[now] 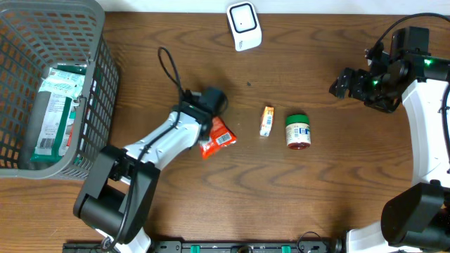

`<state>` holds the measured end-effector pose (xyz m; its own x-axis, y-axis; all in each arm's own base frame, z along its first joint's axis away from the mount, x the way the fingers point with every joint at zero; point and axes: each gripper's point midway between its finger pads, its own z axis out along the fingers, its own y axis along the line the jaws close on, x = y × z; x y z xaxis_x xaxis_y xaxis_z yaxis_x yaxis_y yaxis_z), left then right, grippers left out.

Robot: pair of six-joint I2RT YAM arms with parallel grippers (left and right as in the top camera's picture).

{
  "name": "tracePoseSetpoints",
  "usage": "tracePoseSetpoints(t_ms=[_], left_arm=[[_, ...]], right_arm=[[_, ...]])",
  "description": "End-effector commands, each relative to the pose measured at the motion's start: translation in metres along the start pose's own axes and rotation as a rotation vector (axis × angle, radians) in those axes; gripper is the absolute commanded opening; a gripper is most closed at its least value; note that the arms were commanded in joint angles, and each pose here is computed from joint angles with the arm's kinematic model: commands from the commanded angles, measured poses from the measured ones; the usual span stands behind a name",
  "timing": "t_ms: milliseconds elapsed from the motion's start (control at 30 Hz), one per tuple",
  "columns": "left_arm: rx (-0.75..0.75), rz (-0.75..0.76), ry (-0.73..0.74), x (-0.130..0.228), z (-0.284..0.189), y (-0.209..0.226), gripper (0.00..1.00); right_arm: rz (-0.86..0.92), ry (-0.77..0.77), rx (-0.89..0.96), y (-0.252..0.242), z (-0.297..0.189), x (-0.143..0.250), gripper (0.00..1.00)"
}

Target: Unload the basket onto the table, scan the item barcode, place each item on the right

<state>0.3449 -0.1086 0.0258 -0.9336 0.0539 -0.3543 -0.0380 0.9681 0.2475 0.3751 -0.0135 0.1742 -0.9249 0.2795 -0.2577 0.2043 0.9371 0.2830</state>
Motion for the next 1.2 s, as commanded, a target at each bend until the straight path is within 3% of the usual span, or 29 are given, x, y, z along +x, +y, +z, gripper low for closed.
tracePoseSetpoints(t_ms=[0, 300, 600, 933, 1167], left_arm=[[0.082, -0.039, -0.017, -0.012, 0.001, -0.010, 0.24], [0.089, -0.050, 0.012, -0.011, -0.023, 0.000, 0.27], [0.065, -0.062, 0.073, 0.014, 0.009, -0.005, 0.27], [0.441, -0.082, 0.155, 0.019, -0.002, -0.073, 0.27], [0.492, -0.022, 0.075, 0.003, -0.004, -0.082, 0.26]], right_arm=[[0.006, -0.009, -0.006, -0.002, -0.004, 0.000, 0.99], [0.006, -0.009, -0.006, -0.002, -0.004, 0.000, 0.99], [0.005, -0.010, -0.006, -0.002, -0.004, -0.001, 0.99], [0.005, -0.010, -0.006, -0.002, -0.004, -0.001, 0.99], [0.006, -0.009, -0.006, -0.002, -0.004, 0.000, 0.99]])
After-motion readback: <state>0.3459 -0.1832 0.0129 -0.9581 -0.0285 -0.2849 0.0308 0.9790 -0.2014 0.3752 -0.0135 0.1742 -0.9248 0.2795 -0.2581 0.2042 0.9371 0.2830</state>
